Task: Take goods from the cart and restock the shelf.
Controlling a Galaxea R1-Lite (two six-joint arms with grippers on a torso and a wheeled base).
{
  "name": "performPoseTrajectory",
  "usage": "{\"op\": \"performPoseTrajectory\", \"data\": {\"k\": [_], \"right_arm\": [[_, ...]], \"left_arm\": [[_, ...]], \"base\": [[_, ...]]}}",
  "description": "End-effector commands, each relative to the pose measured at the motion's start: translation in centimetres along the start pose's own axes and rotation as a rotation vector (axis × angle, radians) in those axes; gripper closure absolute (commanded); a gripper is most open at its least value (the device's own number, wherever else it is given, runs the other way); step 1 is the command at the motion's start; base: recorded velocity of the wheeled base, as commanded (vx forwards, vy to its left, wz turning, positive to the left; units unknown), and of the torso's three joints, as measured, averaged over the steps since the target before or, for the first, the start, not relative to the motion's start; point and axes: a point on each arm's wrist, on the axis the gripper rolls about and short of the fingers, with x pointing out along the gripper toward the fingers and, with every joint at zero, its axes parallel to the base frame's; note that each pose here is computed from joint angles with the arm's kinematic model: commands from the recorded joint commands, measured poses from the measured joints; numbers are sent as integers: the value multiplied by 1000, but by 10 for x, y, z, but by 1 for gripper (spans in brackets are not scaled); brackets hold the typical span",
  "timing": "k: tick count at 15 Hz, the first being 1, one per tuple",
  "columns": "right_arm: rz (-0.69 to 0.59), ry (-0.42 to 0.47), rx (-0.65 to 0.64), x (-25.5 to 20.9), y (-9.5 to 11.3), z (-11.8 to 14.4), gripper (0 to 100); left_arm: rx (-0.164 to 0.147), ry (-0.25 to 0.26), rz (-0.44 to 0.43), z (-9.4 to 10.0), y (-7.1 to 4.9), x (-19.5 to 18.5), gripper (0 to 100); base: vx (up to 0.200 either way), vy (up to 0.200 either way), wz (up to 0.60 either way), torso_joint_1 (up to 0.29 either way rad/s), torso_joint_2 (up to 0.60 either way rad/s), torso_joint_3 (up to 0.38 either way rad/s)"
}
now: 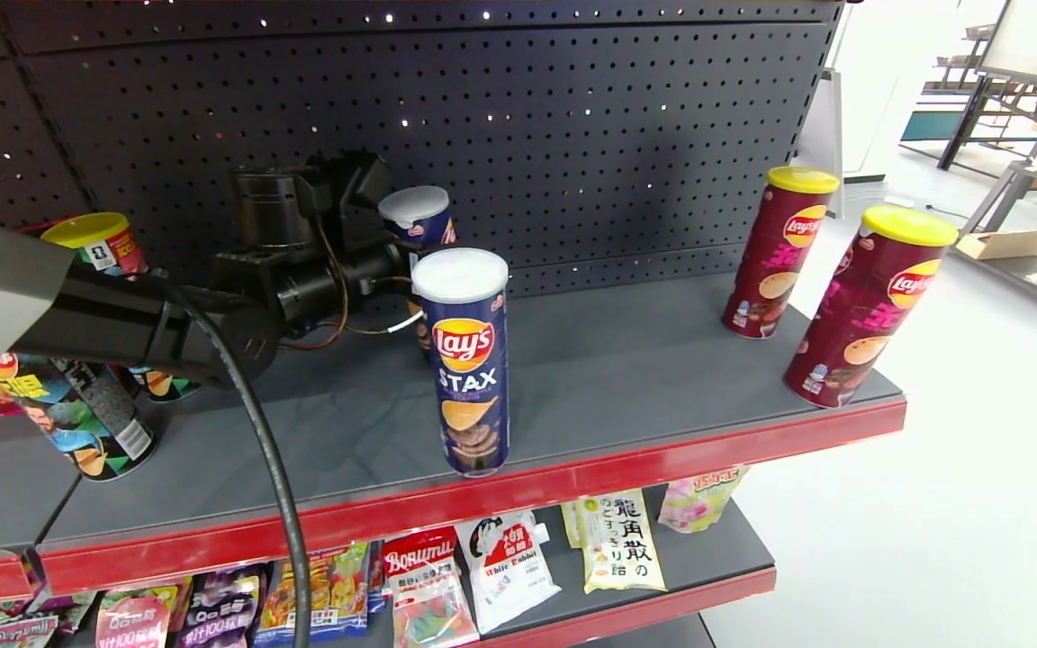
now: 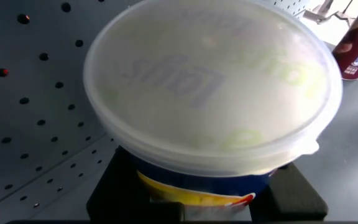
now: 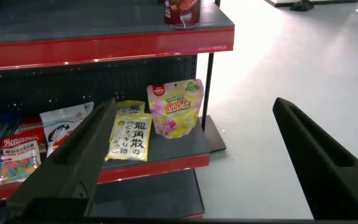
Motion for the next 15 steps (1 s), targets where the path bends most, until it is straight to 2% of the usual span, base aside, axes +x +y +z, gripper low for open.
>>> {"op": "performPoseTrajectory", "data": {"k": [1, 4, 5, 13, 15], "right_arm": [[1, 0, -1, 0, 0, 0, 0], [1, 0, -1, 0, 0, 0, 0], [0, 0, -1, 0, 0, 0, 0], [0, 0, -1, 0, 0, 0, 0], [0, 0, -1, 0, 0, 0, 0]], "left_arm": [[0, 3, -2, -1, -1, 1, 100], [0, 1, -5, -2, -1, 2, 100], [0, 4, -8, -3, -2, 2, 0], [1, 0, -8, -1, -3, 0, 0], [-1, 15, -6, -1, -4, -10, 0]], "base": [[0, 0, 0, 0, 0, 0], [0, 0, 0, 0, 0, 0], [0, 0, 0, 0, 0, 0], [0, 0, 0, 0, 0, 0], [0, 0, 0, 0, 0, 0]]}}
